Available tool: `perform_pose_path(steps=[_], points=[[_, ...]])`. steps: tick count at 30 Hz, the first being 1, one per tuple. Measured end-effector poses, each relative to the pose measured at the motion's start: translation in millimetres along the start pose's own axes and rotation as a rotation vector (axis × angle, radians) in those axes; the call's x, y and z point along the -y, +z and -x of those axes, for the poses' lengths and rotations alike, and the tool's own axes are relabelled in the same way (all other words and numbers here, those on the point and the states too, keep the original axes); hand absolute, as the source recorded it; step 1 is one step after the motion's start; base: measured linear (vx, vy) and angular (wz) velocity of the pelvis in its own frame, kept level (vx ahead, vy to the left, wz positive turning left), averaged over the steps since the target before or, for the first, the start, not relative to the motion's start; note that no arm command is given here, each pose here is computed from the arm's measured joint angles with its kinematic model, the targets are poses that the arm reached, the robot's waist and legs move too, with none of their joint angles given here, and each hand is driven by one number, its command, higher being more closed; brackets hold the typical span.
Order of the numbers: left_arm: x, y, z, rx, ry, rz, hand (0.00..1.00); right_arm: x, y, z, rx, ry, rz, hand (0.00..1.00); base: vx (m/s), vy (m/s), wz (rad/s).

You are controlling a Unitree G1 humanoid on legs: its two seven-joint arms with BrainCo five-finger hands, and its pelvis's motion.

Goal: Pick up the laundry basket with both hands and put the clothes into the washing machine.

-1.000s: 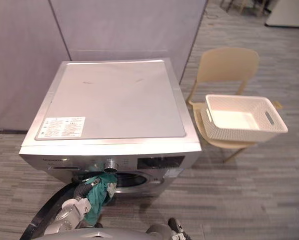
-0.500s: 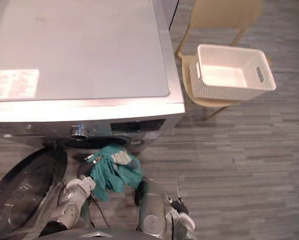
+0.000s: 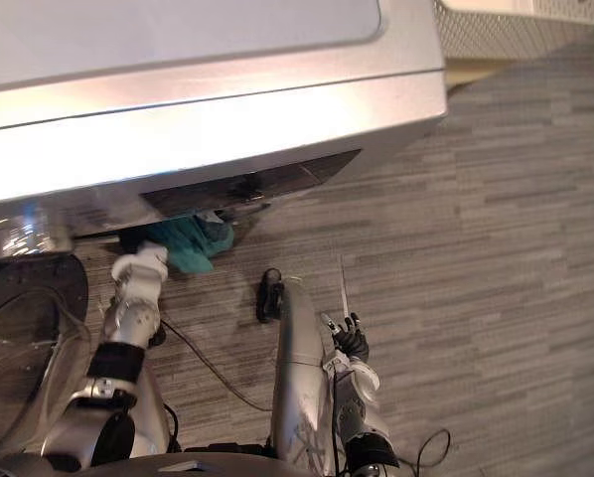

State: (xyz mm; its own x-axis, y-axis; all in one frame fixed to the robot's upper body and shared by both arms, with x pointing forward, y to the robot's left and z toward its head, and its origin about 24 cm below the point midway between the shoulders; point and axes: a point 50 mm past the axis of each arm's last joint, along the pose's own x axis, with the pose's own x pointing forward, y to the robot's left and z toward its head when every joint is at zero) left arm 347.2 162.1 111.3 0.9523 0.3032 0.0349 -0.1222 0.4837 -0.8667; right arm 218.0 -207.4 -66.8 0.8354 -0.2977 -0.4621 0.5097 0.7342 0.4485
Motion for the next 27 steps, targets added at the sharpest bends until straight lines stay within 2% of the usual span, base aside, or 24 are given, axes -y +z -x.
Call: perform_pose_path(steps=[3, 4, 6, 9, 11, 18, 21, 24, 25, 27], points=[[36.5, 62.6, -34.6, 0.181, -0.025, 0.159, 1.00, -2.9, 2.1, 0.5, 0.016, -0.001, -0.033, 0.00, -0.05, 0.014, -0.39], [39.9, 69.0, -36.8, 0.198, -0.028, 0.170, 1.00, -2.9, 1.9, 0.5, 0.016, -0.001, -0.036, 0.00, -0.03, 0.011, -0.26], [70.6, 112.3, -51.8, 0.303, -0.079, 0.260, 1.00, -2.7, 0.7, 1.0, 0.014, -0.010, -0.067, 0.00, -0.03, 0.009, -0.26], [112.4, 165.1, -57.9, 0.411, -0.162, 0.294, 1.00, 0.5, 2.3, 0.7, 0.020, -0.027, -0.123, 0.00, -0.03, 0.010, -0.21], [124.6, 180.0, -54.6, 0.458, -0.207, 0.280, 1.00, 3.0, 0.7, 1.5, 0.017, -0.040, -0.156, 0.00, -0.04, 0.024, -0.21], [170.2, 208.7, -44.1, 0.523, -0.328, 0.105, 1.00, 35.2, 0.2, 6.8, 0.032, -0.154, -0.294, 0.00, -0.06, -0.003, -0.14], [186.4, 212.6, -37.2, 0.589, -0.368, -0.041, 1.00, 53.9, 0.5, 13.9, 0.051, -0.207, -0.331, 0.00, -0.05, -0.030, 0.02], [193.9, 212.7, -31.5, 0.707, -0.373, -0.281, 1.00, 63.7, 1.8, 17.7, 0.067, -0.234, -0.368, 0.00, 0.00, -0.008, 0.03], [200.5, 206.5, -29.1, 0.749, -0.395, -0.412, 0.00, 65.3, 2.1, 18.6, 0.071, -0.231, -0.368, 0.00, 0.02, -0.024, 0.16], [206.6, 192.9, -28.7, 0.797, -0.407, -0.665, 0.00, 64.3, 2.8, 18.4, 0.079, -0.205, -0.372, 0.00, 0.02, -0.024, 0.19]])
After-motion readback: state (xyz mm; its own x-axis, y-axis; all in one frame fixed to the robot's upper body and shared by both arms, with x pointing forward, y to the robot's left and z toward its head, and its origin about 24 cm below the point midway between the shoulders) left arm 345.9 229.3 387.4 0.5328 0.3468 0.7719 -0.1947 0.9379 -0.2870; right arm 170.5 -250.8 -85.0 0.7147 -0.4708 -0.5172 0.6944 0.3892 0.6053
